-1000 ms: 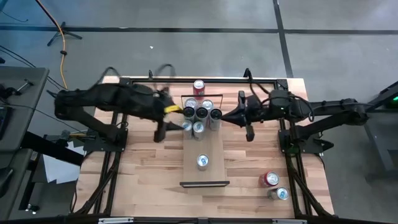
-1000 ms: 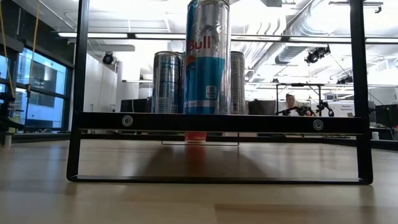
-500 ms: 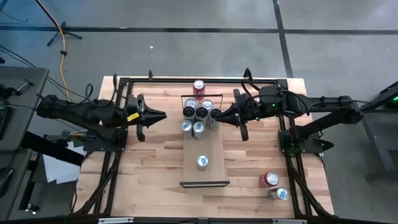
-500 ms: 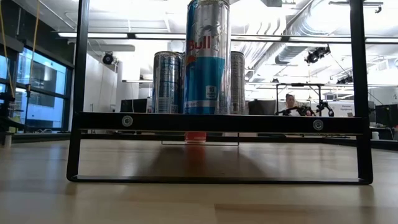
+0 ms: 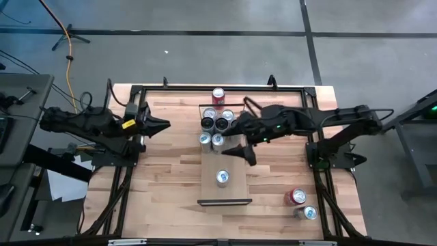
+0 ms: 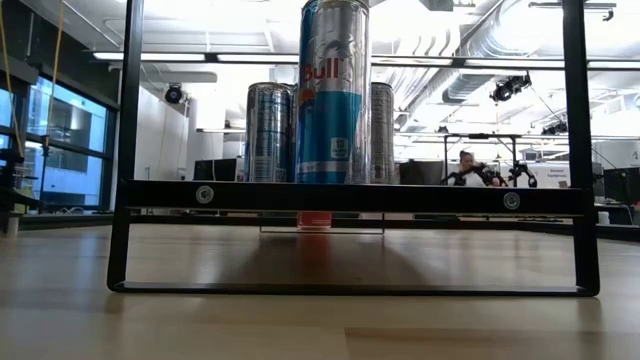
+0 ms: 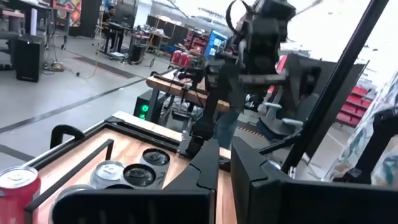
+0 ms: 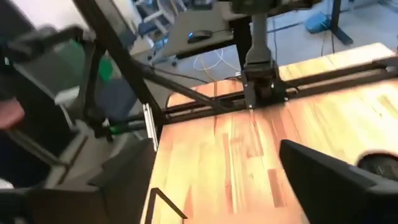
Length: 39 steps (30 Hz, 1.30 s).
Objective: Place canned beverage on shelf
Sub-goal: Put the top blue soda can on the shelf aligned with the other blue soda can
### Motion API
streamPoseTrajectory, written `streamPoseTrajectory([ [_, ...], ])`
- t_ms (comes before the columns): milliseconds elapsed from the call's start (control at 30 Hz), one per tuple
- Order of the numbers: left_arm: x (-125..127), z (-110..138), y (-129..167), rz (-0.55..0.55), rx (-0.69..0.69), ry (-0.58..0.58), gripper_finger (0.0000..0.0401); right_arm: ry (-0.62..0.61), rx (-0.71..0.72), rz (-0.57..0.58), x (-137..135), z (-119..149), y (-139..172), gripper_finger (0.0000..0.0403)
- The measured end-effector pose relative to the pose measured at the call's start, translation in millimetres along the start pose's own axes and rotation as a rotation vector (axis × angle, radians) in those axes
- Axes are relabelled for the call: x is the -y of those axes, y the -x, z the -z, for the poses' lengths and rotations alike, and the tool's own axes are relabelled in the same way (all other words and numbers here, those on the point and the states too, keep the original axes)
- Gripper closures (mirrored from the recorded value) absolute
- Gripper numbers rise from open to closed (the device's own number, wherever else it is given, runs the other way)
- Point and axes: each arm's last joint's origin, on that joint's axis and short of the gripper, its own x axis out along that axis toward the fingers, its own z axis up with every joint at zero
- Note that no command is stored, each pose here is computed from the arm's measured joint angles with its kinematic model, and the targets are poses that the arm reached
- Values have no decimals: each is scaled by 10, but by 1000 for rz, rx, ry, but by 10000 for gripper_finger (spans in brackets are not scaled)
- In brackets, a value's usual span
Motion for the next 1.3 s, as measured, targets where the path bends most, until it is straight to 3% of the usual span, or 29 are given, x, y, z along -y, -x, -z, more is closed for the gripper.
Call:
streamPoseTrajectory([
  [200, -9, -11, 21, -13, 10, 9, 401, 103, -111, -10, -46, -60, -184, 38],
  [367, -31, 32, 0, -83, -14, 4, 401, 193, -230, -225, -165, -76, -350, 37],
  [500, -40, 62, -9, -106, -35, 36, 401, 355, -429, -321, -279, 89, -581, 36],
  [600, -41, 84, -23, -113, -51, 55, 401, 497, -549, -318, -290, 228, -774, 36],
  [733, -50, 106, -25, -135, -65, 69, 401, 630, -657, -205, -215, 433, -1044, 36],
  [867, -54, 109, -25, -144, -66, 67, 401, 651, -710, -160, -163, 541, -1166, 36],
  [1300, -67, 116, -22, -181, -63, 59, 401, 707, -761, -239, -151, 652, -1245, 37],
])
